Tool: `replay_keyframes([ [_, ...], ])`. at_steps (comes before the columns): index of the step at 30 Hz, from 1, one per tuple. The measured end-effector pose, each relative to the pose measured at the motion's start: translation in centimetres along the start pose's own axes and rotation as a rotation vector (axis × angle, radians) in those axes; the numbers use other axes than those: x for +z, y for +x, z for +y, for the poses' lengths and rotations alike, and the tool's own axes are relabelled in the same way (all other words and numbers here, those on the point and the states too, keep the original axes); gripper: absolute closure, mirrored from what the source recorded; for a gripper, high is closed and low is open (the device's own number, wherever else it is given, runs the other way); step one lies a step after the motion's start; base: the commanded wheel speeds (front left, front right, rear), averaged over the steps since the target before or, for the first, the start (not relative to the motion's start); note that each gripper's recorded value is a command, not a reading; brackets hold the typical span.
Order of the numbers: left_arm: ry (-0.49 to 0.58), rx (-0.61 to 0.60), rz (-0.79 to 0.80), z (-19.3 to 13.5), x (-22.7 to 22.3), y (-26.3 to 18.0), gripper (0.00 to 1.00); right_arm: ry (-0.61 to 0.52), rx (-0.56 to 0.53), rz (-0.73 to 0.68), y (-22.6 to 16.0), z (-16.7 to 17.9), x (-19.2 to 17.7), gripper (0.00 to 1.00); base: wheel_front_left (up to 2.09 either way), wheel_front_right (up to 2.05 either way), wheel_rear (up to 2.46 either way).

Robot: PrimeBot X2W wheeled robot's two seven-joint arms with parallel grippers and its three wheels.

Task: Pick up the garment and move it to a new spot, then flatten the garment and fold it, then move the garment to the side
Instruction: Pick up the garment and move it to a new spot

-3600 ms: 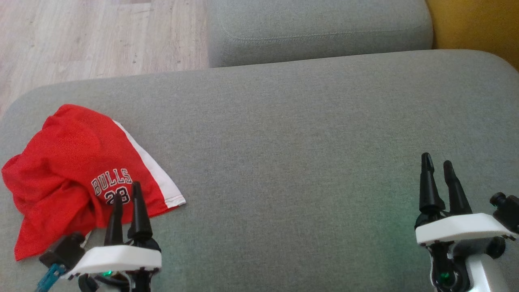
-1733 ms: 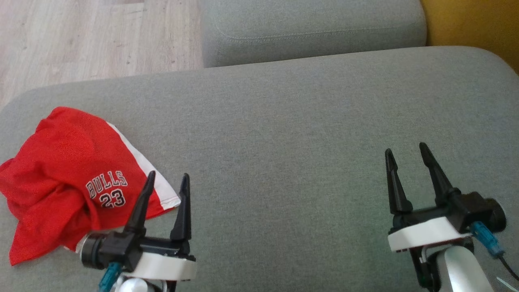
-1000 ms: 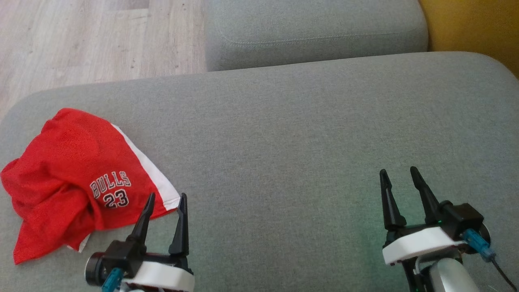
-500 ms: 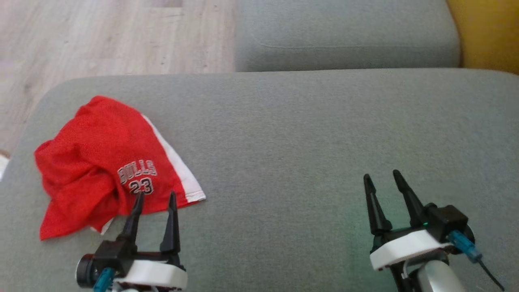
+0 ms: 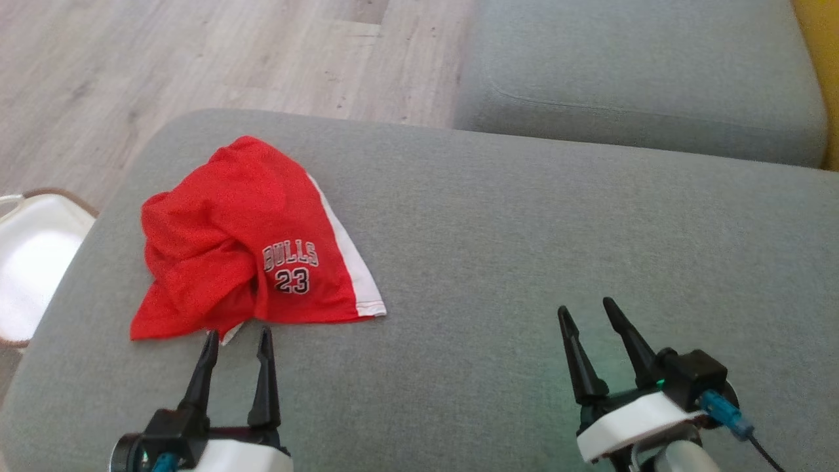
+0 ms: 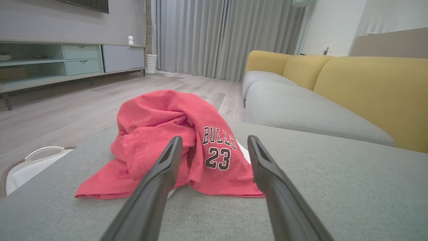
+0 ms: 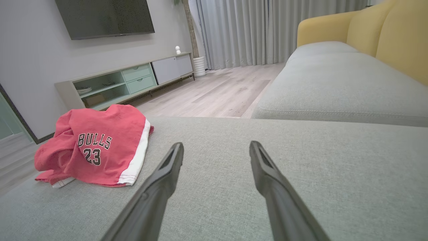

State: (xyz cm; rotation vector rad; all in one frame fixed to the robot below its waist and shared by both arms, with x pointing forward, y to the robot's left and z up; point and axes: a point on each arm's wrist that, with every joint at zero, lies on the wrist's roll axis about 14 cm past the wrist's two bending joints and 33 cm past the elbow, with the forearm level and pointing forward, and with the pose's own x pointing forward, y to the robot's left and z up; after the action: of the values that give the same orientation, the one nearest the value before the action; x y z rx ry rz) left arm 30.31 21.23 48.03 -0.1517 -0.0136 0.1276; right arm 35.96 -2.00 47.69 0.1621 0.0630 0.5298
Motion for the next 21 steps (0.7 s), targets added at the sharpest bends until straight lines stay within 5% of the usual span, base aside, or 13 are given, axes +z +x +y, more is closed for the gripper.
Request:
replay_keyframes([
  [14,0.034,0.075,0.01,2.8,-0.1,-0.4,0.0,0.02,0.038,0.038,0.4,1.1,-1.3,0.0,0.0,0.0,0.0],
  [21,0.182,-0.002,0.03,4.1,1.1,5.0,0.0,0.024,-0.017,0.055,1.0,-1.2,-2.1,0.0,0.0,0.0,0.0],
])
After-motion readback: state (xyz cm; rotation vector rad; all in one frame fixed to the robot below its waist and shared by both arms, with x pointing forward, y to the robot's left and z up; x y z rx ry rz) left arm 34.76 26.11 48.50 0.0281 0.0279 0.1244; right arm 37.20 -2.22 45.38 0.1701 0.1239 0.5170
